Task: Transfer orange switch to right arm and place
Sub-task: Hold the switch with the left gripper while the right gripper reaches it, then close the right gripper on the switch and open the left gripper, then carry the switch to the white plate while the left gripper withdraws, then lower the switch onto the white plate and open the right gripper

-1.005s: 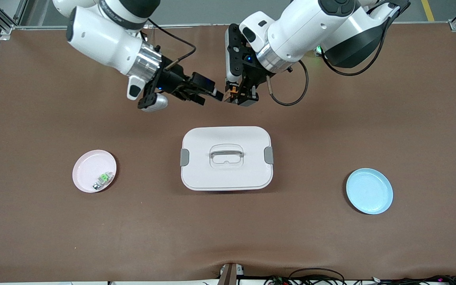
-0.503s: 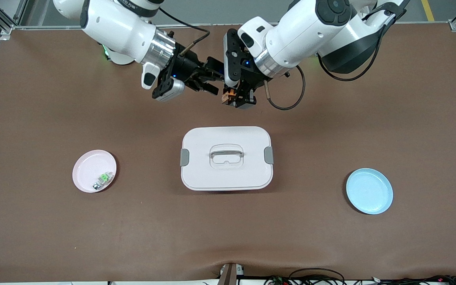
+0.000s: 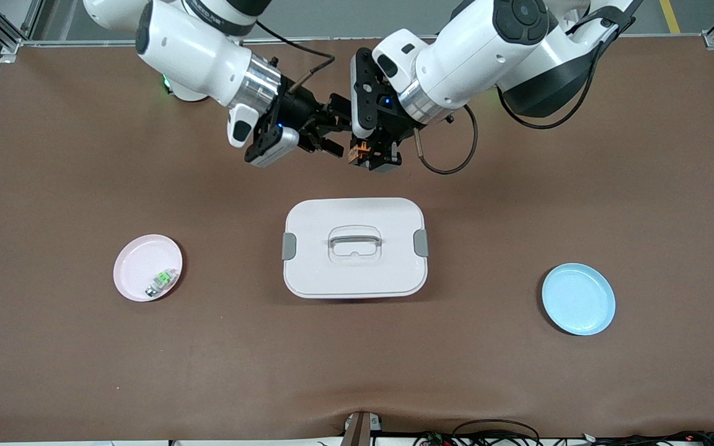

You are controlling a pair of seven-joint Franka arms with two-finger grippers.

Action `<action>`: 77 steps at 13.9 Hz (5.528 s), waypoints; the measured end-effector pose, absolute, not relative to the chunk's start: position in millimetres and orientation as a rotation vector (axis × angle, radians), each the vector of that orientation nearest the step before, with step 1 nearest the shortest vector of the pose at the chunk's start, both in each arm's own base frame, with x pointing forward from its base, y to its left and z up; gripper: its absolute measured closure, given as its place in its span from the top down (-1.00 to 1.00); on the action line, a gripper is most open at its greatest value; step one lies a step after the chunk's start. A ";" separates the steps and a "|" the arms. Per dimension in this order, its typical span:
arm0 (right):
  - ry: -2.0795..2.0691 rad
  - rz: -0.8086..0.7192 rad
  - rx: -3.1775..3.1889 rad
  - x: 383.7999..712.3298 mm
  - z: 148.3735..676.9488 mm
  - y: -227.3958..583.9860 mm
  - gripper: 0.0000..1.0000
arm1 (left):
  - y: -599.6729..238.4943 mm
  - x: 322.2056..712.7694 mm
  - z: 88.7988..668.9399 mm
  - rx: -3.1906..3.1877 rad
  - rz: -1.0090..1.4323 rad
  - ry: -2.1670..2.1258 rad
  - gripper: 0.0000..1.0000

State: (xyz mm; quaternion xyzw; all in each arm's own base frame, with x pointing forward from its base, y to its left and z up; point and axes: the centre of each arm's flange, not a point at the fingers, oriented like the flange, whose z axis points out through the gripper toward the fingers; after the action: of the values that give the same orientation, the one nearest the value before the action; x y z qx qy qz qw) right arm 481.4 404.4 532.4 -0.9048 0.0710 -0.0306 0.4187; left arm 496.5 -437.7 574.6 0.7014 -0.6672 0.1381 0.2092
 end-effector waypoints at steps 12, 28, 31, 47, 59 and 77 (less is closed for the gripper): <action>0.177 -0.086 -2.282 487.5 517.6 408.8 0.68 | -441.2 493.6 575.2 1.960 0.380 -1.842 0.44; 0.172 -0.094 -2.265 489.3 529.9 410.5 -0.18 | -444.7 492.9 574.2 2.021 0.361 -1.759 0.92; 0.174 -0.093 -2.263 489.4 530.8 410.6 -0.18 | -444.0 493.7 574.0 2.032 0.357 -1.744 1.00; -0.553 -0.104 -2.513 534.8 461.9 339.8 -0.18 | -363.7 533.2 573.5 2.199 0.192 -1.612 1.00; -1.583 0.005 -2.599 600.7 399.3 116.9 -0.18 | -249.7 599.4 555.3 2.456 0.167 -1.289 1.00; -1.929 -0.269 -2.328 636.3 274.3 -49.6 -0.18 | -159.7 625.1 546.9 2.904 0.027 -0.384 1.00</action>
State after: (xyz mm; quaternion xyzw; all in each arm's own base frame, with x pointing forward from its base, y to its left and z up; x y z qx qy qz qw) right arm 636.3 -49.6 274.3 -0.7660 -0.6346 -0.0884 0.0533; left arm 625.1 -159.7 546.9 0.9858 -0.1303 0.0090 0.1057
